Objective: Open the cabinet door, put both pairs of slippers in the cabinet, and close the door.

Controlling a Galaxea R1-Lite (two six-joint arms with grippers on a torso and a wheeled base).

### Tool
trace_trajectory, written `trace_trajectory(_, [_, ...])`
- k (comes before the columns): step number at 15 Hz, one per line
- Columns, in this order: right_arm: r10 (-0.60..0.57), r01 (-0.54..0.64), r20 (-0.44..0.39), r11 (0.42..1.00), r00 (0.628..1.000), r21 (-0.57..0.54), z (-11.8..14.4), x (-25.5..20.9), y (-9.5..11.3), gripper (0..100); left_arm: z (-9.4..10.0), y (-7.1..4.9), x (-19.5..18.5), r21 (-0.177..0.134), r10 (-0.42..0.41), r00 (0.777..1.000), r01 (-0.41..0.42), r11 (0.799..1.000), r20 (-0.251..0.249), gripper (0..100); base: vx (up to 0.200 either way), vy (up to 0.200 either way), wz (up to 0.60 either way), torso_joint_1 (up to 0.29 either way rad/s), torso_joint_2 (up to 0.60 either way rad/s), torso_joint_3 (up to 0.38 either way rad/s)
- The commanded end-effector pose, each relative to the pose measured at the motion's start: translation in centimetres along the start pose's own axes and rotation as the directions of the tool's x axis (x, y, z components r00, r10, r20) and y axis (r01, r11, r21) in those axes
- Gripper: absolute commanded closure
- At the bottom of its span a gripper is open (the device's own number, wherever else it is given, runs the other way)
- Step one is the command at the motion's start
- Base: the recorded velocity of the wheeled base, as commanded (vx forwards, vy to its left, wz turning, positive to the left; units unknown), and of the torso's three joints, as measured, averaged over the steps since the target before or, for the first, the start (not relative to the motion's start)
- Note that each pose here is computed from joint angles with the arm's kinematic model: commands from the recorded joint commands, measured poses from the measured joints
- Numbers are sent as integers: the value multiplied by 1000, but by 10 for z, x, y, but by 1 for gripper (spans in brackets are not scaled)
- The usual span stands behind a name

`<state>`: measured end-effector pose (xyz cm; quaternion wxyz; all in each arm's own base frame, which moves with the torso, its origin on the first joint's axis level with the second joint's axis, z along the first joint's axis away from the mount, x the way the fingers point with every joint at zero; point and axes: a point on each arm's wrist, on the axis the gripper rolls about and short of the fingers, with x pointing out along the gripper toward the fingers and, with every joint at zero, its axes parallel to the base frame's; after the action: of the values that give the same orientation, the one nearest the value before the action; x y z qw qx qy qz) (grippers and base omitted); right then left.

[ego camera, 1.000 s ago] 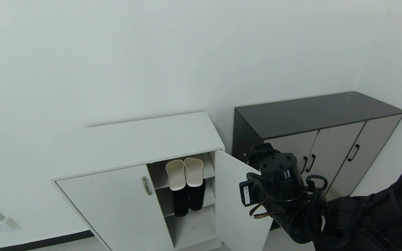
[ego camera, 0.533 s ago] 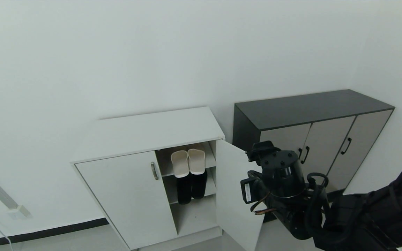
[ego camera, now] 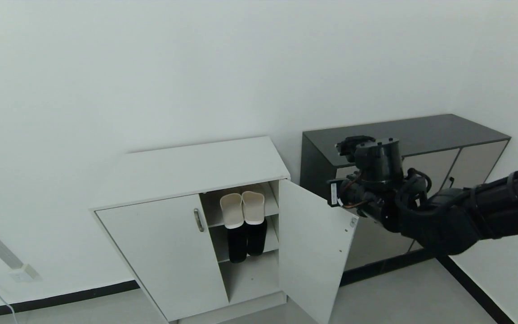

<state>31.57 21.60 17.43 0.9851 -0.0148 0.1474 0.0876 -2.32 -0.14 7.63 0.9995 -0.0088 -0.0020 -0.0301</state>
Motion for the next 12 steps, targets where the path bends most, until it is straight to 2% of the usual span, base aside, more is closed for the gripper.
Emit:
trace_trajectory(1, [-18, 18, 2, 999, 1000, 37, 15, 31, -13, 100, 0, 0, 0, -1, 0, 1000, 0, 1000, -1, 100, 0, 0, 0, 0, 0, 0])
trace_trajectory(7, [-20, 24, -51, 998, 999, 64, -11, 94, -29, 100, 0, 0, 0, -1, 0, 1000, 0, 1000, -1, 100, 0, 0, 0, 0, 0, 0])
trace_trajectory(12, [-34, 41, -97, 997, 995, 69, -32, 111, -31, 100, 0, 0, 0, -1, 0, 1000, 0, 1000, -1, 100, 0, 0, 0, 0, 0, 0])
